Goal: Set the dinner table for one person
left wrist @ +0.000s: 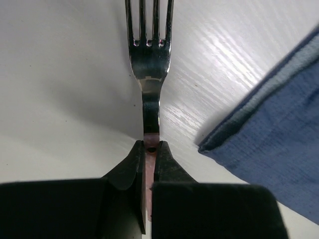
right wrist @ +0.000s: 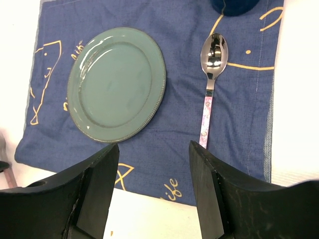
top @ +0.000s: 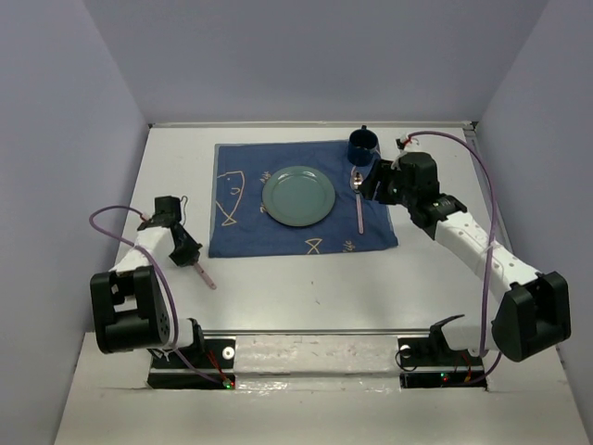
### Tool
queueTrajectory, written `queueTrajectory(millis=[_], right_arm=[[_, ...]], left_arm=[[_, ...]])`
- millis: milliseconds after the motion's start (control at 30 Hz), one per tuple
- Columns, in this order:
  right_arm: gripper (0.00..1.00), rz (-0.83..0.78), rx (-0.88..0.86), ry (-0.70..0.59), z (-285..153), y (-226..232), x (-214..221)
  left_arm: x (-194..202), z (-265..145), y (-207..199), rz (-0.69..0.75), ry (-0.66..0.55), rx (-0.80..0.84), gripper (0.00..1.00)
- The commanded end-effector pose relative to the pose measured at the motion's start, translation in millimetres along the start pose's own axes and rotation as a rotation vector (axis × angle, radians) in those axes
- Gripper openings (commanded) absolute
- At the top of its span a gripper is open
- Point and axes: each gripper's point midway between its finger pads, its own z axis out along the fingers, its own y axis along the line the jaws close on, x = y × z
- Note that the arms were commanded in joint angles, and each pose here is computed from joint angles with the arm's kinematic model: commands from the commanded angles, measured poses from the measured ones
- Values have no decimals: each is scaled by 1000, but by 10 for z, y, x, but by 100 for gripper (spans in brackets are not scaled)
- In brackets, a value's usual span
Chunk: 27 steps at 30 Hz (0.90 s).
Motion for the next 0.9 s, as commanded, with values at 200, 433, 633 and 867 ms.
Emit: queueTrajectory(millis=[200,433,633,867], right_arm=[[63,16,44,-48,126,-100,-56],[59,34,72,-81,159,-194,-7],[56,55,66,-73,276,-223,106],[56,57,73,-69,294,-251,147]], left_arm=[[-734,-1325,-1110,395,-494,204,0],[-526,-1278,-1926,564,-440,334,0],[-486,-889,-2319,650,-381,322,0],[-474,-492,-2474,671,-352,293,0]])
